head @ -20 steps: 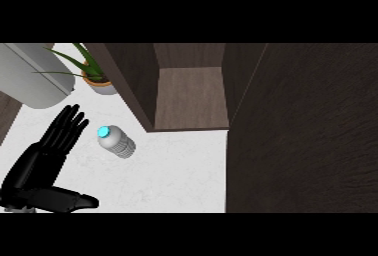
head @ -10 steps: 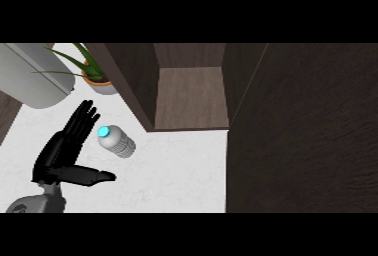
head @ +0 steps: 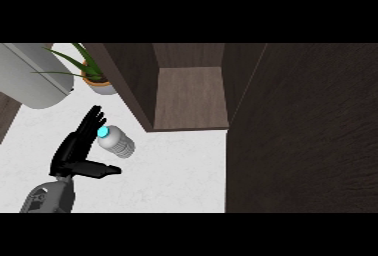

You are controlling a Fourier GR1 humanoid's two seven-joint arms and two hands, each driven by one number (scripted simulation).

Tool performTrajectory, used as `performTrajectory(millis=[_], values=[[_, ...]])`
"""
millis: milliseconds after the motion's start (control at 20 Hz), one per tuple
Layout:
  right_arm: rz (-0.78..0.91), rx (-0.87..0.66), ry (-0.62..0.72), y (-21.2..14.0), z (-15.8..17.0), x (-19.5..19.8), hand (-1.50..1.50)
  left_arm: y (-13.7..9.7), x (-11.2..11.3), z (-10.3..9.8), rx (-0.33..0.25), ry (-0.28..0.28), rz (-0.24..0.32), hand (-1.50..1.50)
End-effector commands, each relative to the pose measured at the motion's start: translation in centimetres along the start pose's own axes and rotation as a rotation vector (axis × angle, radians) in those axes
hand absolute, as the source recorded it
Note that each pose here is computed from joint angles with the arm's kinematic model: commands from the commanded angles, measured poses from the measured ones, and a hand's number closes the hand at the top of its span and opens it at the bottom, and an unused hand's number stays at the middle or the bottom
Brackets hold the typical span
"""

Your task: Pick up the bottled water, place it into the cabinet and close the cabinet

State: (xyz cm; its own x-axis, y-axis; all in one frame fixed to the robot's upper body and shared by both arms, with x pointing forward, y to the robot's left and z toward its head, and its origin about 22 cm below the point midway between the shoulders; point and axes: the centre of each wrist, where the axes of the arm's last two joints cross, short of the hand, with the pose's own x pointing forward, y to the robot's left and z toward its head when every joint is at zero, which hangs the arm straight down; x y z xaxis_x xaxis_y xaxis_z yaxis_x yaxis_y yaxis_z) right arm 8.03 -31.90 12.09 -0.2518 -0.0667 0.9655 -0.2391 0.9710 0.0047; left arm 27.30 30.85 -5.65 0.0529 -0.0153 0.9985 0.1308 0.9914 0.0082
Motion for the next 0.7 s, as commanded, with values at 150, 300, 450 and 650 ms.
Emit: performTrajectory(millis=[150, 300, 450, 650], values=[[-0.081, 0.051, -0.085, 2.3, 1.2, 4.7, -1.50, 0.8, -2.6, -0.2, 0.042, 0.024, -0.029, -1.50], [-0.076, 0.056, -0.090, 2.6, 0.5, 4.6, -1.50, -0.6, -4.8, 0.0, 0.056, 0.007, 0.017, -1.50], [-0.075, 0.051, -0.089, 1.9, 1.4, 3.4, -1.50, 0.8, -5.7, 0.2, 0.058, -0.005, 0.108, -1.50], [-0.062, 0.050, -0.088, 0.8, 0.9, 4.1, -1.50, -0.1, -6.0, -1.0, -0.016, 0.010, 0.175, -1.50]])
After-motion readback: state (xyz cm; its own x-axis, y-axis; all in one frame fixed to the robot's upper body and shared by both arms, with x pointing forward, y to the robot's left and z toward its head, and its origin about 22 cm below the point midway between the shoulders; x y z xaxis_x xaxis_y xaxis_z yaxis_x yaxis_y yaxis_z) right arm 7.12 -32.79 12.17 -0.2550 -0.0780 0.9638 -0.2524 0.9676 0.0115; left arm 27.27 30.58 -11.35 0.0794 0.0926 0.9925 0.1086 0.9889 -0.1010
